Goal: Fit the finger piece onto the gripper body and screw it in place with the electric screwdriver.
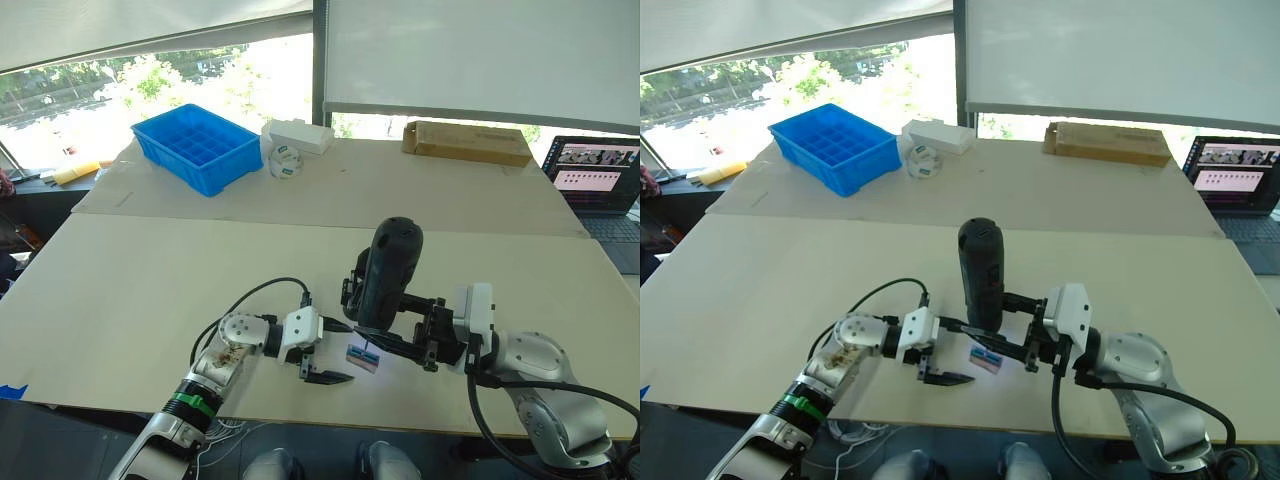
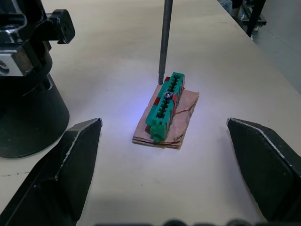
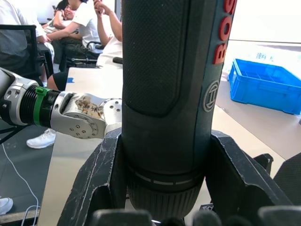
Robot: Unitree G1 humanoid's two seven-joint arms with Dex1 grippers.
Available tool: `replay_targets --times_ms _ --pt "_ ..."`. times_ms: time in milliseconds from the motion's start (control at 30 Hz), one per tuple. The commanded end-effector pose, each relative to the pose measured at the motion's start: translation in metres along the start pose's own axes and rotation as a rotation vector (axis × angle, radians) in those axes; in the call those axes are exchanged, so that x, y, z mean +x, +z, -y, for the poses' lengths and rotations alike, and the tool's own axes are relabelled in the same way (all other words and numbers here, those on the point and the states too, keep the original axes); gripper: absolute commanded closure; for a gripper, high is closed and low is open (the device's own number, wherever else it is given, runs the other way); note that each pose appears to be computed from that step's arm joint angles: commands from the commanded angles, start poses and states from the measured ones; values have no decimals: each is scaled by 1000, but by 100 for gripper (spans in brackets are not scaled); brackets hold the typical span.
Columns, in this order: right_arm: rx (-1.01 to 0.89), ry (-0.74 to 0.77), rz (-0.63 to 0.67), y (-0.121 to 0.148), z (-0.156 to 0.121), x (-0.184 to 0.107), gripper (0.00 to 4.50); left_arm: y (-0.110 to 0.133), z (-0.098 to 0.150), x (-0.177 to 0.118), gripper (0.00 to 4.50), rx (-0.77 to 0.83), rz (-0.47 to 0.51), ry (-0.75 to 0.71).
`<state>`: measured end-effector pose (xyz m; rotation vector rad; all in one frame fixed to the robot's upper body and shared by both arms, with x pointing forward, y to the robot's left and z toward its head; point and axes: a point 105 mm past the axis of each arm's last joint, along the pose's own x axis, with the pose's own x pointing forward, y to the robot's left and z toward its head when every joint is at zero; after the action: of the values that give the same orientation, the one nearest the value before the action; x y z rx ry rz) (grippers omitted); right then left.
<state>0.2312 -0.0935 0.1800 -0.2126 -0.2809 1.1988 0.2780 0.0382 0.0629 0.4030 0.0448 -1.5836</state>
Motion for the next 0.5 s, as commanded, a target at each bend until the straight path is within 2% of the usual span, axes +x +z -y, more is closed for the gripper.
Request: replay_targets --times_ms 33,500 --pt "-50 7 69 17 -1 2 258 -5 9 7 2 -26 -9 -27" --pt "-15 15 60 15 -1 4 258 -6 8 6 2 -27 -15 -15"
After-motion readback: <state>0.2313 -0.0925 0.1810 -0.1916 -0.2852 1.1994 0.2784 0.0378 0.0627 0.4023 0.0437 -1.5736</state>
